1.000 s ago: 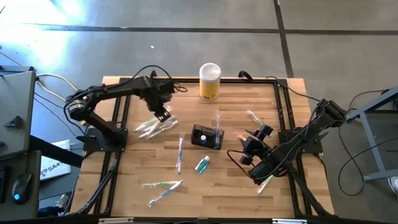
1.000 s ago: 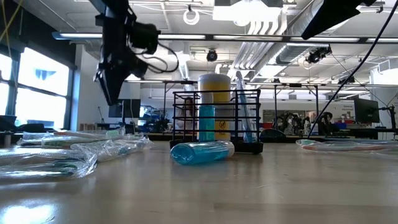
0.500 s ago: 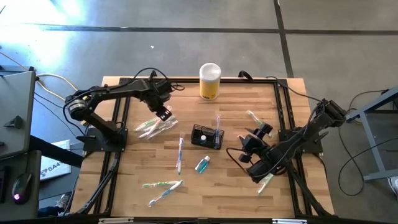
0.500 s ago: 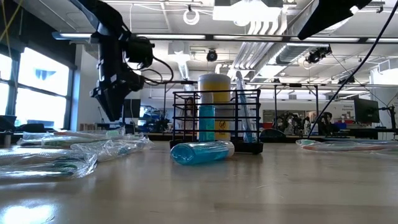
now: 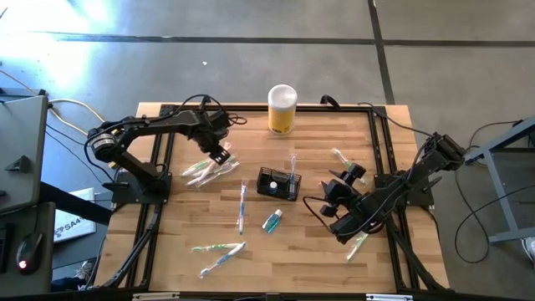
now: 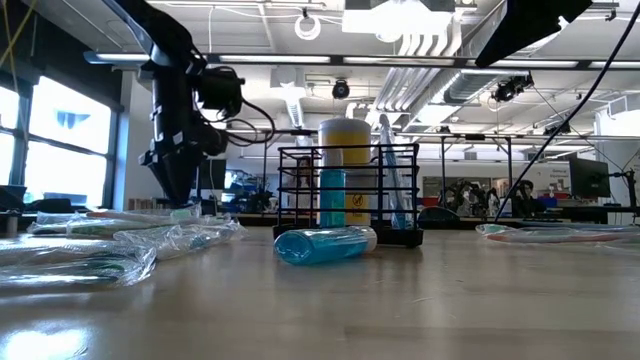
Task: Pick & Place toothbrushing station
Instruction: Put the green toothbrush into the wire organizer, then put the orange toothbrush into the wire organizer
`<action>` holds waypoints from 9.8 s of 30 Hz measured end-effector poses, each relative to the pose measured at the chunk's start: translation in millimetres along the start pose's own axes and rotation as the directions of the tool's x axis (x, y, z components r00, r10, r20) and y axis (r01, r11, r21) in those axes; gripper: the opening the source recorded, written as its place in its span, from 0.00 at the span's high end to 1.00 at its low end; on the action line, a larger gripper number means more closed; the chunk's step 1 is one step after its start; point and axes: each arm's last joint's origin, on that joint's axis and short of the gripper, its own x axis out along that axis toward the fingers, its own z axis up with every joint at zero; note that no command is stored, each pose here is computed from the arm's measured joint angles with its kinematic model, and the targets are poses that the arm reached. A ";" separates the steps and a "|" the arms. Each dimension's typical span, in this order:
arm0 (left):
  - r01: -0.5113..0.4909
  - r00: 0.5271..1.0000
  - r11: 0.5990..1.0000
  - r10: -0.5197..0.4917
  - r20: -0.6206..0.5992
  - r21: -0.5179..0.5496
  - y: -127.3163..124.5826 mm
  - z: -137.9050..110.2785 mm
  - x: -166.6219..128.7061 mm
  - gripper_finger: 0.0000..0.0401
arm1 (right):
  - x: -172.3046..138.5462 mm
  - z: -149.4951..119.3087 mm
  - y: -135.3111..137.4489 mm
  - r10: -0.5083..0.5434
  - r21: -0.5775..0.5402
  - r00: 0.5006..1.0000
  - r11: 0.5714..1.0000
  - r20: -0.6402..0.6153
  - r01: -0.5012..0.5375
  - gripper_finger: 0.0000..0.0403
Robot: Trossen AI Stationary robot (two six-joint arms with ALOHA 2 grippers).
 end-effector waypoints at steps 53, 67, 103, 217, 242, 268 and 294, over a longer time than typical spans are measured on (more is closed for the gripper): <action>-0.063 0.998 0.997 0.061 0.023 0.054 -14.9 4.5 -18.7 1.00 | 0.0 -0.6 0.3 0.011 -0.030 1.000 0.999 -0.019 -0.011 0.51; 0.060 0.780 0.904 -0.307 0.545 0.424 -106.0 -17.2 -192.8 1.00 | -0.1 -0.7 0.7 0.016 -0.016 1.000 1.000 -0.024 -0.017 0.51; 0.170 0.023 0.735 -0.669 0.743 0.657 -124.3 -50.8 -79.9 1.00 | -0.4 6.7 0.9 -0.077 0.032 0.983 0.997 0.167 0.072 0.51; 0.169 0.381 0.707 -0.689 0.616 0.687 -118.1 -62.0 -61.0 0.81 | 0.2 6.1 1.5 -0.076 0.036 0.983 0.997 0.168 0.071 0.51; -0.087 0.841 0.992 0.023 0.540 0.093 -24.4 -50.9 -43.2 0.81 | 42.2 2.2 1.8 -0.131 0.080 0.989 0.989 0.071 0.126 0.51; -0.064 0.907 0.993 0.017 0.421 0.099 -6.3 -18.9 1.3 0.81 | 41.5 2.5 2.9 -0.124 0.083 0.990 0.990 0.074 0.118 0.51; -0.020 0.932 0.996 0.049 0.358 -0.084 -4.3 -23.8 6.3 0.51 | 41.5 2.5 3.0 -0.121 0.082 0.990 0.990 0.071 0.115 0.51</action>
